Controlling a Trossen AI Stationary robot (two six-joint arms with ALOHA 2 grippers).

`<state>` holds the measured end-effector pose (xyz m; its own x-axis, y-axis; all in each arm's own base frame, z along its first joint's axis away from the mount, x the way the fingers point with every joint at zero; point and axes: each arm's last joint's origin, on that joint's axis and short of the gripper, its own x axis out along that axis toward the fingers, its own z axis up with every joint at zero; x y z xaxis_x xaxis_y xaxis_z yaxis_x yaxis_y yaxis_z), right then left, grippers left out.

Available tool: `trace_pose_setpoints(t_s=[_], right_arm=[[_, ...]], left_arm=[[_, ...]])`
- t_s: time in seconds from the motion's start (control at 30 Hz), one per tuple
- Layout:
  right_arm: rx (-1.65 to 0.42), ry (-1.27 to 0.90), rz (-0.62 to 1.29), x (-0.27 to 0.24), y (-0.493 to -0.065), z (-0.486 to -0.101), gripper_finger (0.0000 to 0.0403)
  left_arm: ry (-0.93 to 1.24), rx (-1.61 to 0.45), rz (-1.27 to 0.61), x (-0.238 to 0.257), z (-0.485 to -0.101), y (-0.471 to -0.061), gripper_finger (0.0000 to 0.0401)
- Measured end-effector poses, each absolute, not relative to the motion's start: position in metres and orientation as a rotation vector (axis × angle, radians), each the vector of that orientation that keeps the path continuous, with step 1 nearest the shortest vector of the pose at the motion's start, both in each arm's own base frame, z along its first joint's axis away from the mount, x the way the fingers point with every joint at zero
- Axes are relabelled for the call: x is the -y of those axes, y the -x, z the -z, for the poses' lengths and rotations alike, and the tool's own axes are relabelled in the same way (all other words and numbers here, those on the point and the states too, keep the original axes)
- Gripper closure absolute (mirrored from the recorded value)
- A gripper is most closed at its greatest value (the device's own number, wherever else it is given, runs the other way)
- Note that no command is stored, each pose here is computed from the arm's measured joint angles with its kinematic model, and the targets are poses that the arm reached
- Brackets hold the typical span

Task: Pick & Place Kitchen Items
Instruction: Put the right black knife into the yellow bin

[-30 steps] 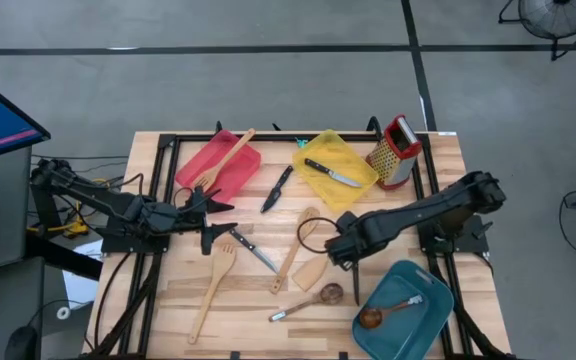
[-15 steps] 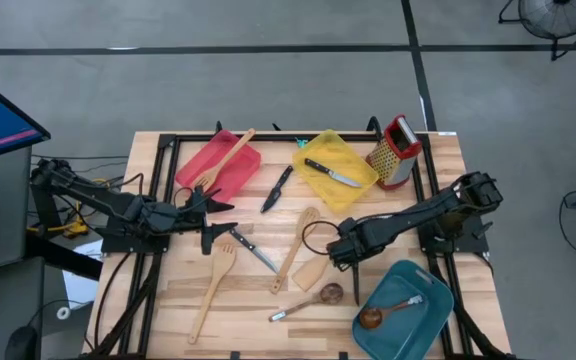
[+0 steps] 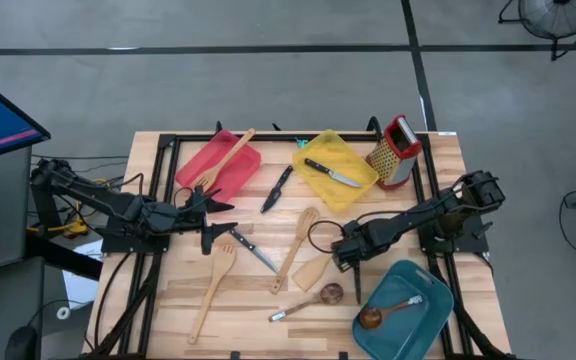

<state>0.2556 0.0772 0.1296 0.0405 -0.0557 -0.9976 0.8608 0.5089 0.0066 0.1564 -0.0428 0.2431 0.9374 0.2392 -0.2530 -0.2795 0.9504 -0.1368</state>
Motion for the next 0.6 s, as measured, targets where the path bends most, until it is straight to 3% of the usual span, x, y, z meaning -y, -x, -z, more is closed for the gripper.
trace_pose_setpoints(t_s=[0.17, 0.6], right_arm=[[-1.331, -0.78, 0.83, -0.076, -0.257, -0.129, 0.0337], [-1.066, -0.755, 0.864, -0.069, -0.268, -0.137, 0.0337]], left_arm=[[0.172, -0.237, -0.266, 0.043, -0.243, -0.156, 0.0174], [0.171, -0.237, -0.266, 0.043, -0.243, -0.156, 0.0174]])
